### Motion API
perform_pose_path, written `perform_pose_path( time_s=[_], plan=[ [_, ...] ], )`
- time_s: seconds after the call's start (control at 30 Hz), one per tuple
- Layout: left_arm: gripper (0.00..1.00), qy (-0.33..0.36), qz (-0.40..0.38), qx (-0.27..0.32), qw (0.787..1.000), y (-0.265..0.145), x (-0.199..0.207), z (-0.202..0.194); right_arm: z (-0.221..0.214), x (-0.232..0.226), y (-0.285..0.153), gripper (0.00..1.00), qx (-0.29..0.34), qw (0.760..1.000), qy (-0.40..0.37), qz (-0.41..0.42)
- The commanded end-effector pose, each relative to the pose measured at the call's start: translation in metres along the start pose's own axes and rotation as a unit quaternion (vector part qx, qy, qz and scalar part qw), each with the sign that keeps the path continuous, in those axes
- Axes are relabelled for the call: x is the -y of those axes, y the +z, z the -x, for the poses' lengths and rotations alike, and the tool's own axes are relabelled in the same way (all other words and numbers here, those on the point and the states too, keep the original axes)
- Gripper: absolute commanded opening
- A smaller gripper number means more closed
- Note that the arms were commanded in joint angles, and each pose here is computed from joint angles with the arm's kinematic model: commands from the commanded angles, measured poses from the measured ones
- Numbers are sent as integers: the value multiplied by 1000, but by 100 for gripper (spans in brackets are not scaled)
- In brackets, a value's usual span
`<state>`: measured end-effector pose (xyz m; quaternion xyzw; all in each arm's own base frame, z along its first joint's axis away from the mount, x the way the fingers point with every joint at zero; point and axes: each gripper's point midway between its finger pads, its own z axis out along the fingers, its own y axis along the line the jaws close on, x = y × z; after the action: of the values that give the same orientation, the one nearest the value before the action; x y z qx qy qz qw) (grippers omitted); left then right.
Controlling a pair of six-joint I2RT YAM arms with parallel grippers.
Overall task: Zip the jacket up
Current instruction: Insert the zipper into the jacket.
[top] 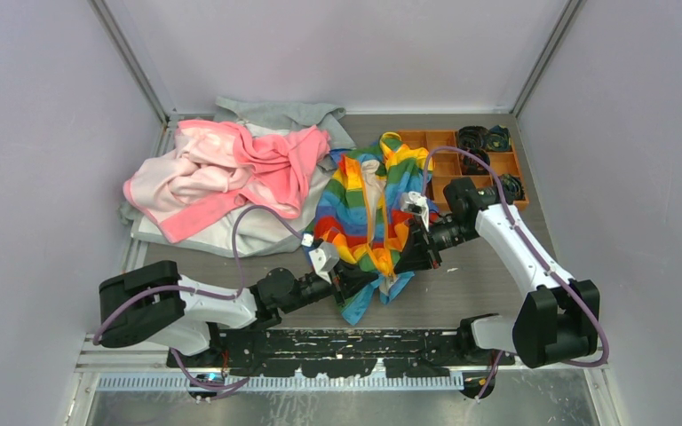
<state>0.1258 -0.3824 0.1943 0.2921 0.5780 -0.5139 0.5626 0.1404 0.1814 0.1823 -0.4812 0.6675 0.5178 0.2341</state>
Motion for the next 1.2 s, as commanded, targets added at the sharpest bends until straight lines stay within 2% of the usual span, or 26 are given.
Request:
perform_pose_path(
  time_s=[0.0,1.17],
  plan=[
    [0,-8,1,36,999,3,5,24,8,-3,-2,1,13,1000,-16,-6],
    [0,12,6,-28,1000,7,4,8,7,0,4,1,5,1000,10,-7]
  ],
)
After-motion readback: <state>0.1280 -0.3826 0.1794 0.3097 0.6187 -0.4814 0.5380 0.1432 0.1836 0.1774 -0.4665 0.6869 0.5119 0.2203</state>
